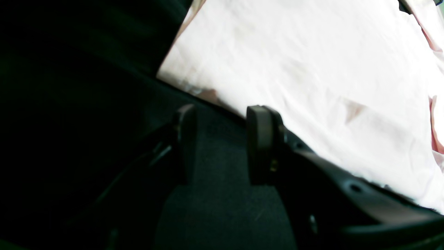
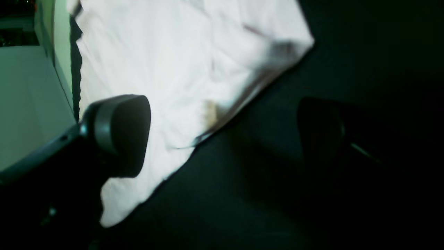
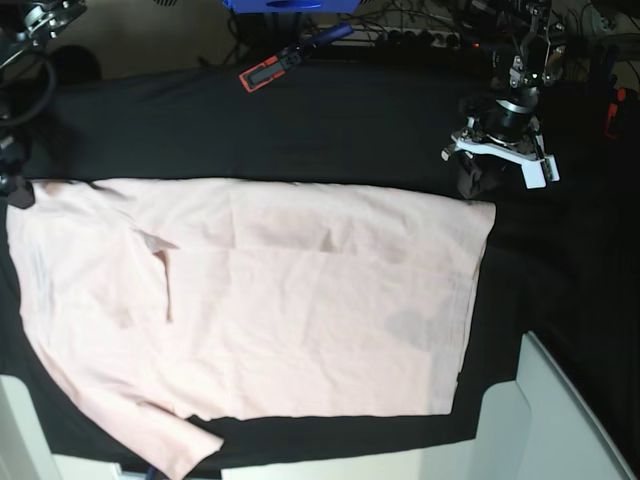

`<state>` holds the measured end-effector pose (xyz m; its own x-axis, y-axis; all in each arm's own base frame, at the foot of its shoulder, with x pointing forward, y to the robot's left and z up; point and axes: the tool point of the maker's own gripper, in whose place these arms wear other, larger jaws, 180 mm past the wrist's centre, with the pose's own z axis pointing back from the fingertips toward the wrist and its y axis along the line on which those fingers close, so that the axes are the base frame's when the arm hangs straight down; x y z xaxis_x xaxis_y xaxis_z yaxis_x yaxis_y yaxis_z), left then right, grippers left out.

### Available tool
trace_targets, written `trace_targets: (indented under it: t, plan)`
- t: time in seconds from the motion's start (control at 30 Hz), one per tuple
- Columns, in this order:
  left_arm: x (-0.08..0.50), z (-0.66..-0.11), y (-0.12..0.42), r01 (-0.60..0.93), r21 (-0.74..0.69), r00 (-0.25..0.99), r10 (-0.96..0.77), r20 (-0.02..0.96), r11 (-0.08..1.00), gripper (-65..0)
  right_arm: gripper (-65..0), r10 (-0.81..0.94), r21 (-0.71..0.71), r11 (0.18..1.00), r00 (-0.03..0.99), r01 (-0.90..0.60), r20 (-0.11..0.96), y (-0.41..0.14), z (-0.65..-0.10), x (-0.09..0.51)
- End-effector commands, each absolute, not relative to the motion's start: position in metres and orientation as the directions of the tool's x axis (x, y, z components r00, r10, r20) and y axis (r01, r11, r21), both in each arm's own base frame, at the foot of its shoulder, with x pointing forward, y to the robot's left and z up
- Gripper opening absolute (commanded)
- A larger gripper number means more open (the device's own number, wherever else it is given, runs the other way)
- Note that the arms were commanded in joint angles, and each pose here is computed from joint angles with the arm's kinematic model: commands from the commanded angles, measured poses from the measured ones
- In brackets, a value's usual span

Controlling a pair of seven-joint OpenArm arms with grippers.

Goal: Fold the T-shirt properly
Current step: 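Move the left gripper down to the shirt's shoulder edge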

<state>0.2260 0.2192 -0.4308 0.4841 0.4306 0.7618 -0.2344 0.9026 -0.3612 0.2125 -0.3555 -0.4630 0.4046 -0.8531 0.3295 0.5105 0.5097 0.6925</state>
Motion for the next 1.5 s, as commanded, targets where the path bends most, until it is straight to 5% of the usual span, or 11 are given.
trace_targets:
  t: [0.0,0.63,0.87,1.03,1.27,1.47]
  plan:
    - [0.231,-0.42,0.222,-0.218,-0.362,0.453,0.422,0.785,0.906,-40.8,-0.3,-0.847,0.698,0.528,0.352,0.483,0.398,-0.377,-0.444,0.224]
    - [0.223,-0.425,0.223,-0.227,-0.356,0.469,0.423,0.776,0.906,-40.8,-0.4,-0.908,0.759,0.415,0.285,0.501,0.308,-0.366,-0.468,0.239]
    - [0.22,-0.427,0.224,-0.232,-0.354,0.474,0.423,0.772,0.906,-41.0,-1.9,-0.888,0.733,0.449,0.347,0.511,0.302,-0.356,-0.474,0.252]
    - [0.22,-0.428,0.225,-0.236,-0.352,0.476,0.423,0.771,0.906,-41.0,-21.9,-0.887,0.739,0.45,0.346,0.502,0.305,-0.356,-0.471,0.258]
    - [0.221,-0.427,0.226,-0.236,-0.354,0.473,0.425,0.772,0.905,-41.0,-64.0,-0.888,0.741,0.448,0.349,0.5,0.301,-0.354,-0.471,0.259]
    - [0.221,-0.432,0.228,-0.249,-0.355,0.475,0.433,0.766,0.901,-40.1,-65.0,-0.887,0.74,0.448,0.351,0.501,0.3,-0.354,-0.472,0.259]
